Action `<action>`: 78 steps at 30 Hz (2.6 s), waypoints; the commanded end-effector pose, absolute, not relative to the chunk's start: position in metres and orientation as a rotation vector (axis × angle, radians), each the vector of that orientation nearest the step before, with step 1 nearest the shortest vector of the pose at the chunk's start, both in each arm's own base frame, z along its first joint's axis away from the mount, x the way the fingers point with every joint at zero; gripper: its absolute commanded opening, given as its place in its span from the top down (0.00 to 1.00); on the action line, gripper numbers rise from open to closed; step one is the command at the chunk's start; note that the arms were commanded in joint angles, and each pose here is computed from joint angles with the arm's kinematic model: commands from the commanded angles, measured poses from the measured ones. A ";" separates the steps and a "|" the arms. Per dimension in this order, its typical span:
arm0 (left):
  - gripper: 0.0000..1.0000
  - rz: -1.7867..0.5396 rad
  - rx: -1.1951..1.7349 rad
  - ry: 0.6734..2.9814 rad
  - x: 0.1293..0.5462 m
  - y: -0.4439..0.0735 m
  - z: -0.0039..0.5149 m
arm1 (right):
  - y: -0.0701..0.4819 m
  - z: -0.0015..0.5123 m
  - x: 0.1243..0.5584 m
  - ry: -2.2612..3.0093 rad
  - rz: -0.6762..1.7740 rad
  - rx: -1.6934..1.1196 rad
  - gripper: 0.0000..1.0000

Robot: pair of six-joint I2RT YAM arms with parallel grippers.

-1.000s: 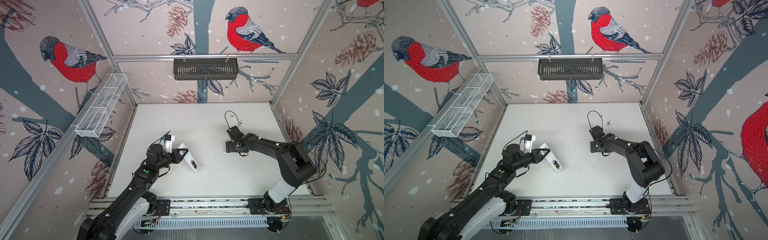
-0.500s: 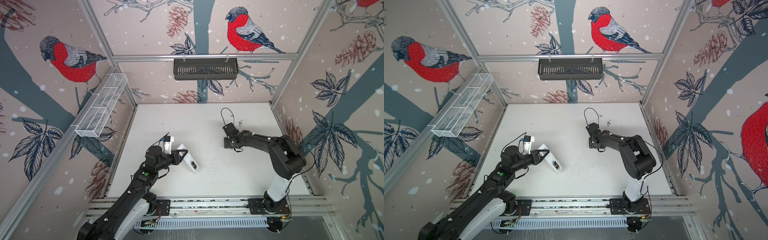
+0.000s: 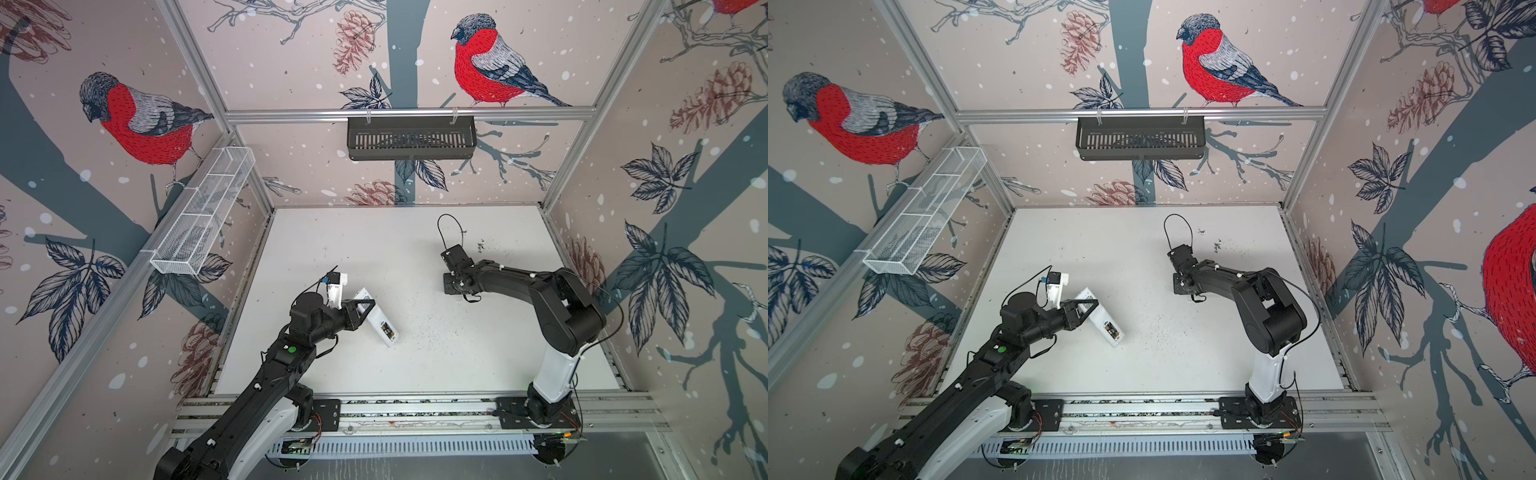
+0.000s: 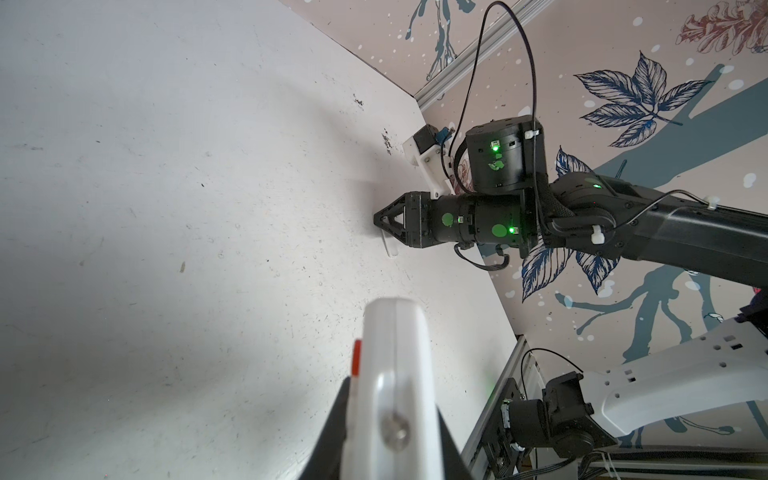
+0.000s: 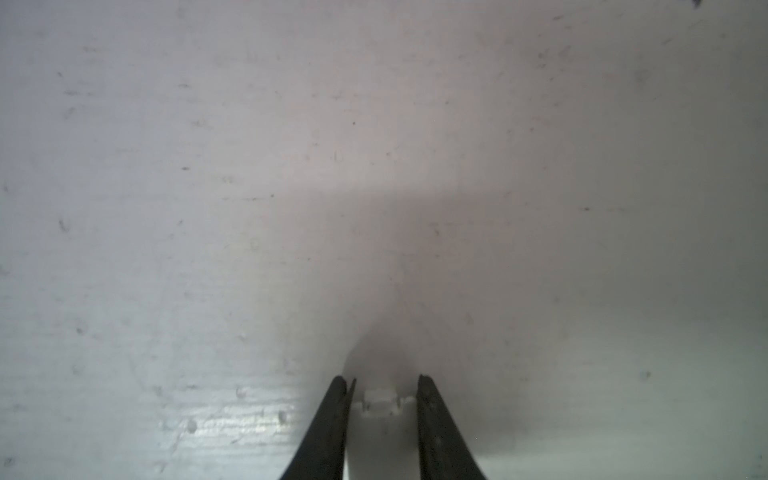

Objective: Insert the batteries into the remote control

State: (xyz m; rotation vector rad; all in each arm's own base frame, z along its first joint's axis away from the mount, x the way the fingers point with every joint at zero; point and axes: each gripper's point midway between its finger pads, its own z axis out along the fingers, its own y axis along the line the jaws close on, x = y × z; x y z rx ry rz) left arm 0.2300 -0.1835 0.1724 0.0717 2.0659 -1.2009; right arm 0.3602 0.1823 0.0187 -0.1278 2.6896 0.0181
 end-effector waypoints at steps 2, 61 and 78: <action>1.00 -1.229 0.087 2.034 0.231 -0.187 0.179 | 0.197 0.028 0.341 2.683 0.040 -0.270 0.73; 1.00 -1.747 0.061 1.795 0.219 -0.201 0.233 | 0.377 0.190 0.155 1.800 0.564 -0.844 0.73; 1.00 -1.690 0.082 1.857 0.221 -0.202 0.218 | 0.368 0.229 0.145 1.737 0.778 -0.843 0.15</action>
